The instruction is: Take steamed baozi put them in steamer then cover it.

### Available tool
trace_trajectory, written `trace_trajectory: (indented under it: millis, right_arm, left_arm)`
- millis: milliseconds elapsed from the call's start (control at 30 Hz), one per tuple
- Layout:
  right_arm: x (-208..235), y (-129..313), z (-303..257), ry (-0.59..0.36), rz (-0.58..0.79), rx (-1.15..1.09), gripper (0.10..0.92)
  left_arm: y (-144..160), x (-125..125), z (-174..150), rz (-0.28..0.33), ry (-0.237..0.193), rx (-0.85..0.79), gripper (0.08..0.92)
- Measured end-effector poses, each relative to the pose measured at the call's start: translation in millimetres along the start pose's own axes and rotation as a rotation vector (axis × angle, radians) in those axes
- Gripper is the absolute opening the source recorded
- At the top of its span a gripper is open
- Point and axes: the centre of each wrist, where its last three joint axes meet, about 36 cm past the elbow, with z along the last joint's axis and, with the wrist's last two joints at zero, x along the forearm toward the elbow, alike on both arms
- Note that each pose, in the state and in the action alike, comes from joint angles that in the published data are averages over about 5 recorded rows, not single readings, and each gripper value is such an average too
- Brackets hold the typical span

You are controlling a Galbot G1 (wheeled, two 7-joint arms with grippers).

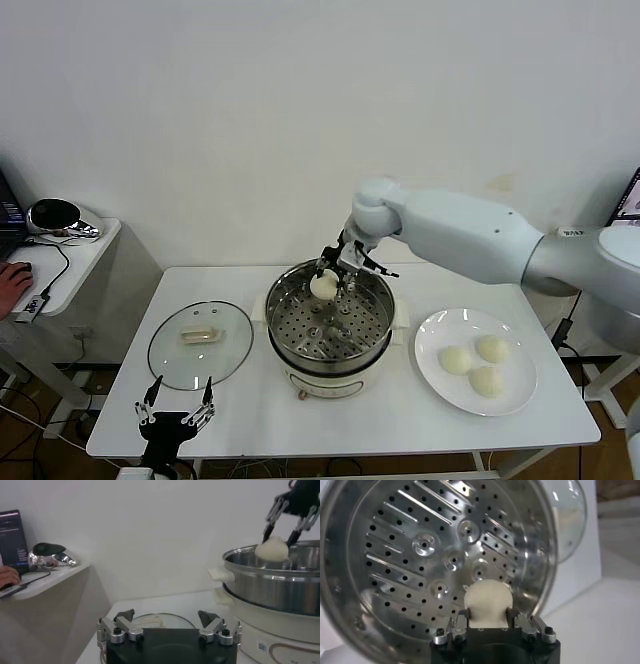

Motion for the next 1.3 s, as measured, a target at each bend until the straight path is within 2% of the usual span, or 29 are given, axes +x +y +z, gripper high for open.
trace_trajectory:
  millis: [267,367,700,833,1033,1300]
  right_arm:
    - [-13.5,-0.3,7.8,0.022,-0.014,0.070,0.480]
    - [-16.1,0.7,10.1,0.023,-0.014,0.083,0.514]
    - [-2.5,2.7,13.7,0.015,0.004,0.058,0.780]
    - [25.1,5.6,11.1,0.019,0.014,-0.041,0.820]
    - [78.1,26.5,0.6,0.052,0.012,-0.285,0.823]
    - [133.2,91.8,-21.2,0.096,-0.006,-0.632,0.823]
  left_arm:
    - [-0.3,-1.1,-0.9,0.001,-0.004,0.003,0.823]
    - [-0.8,-1.3,-1.3,0.002,-0.006,0.004,0.823]
    - [-1.5,0.7,-4.1,0.003,-0.010,0.005,0.823]
    - [-2.5,1.4,-6.9,0.007,-0.014,0.005,0.823]
    - [-4.5,2.5,-12.1,0.021,-0.025,0.002,0.823]
    - [-6.9,4.5,-17.5,0.042,-0.038,-0.002,0.823]
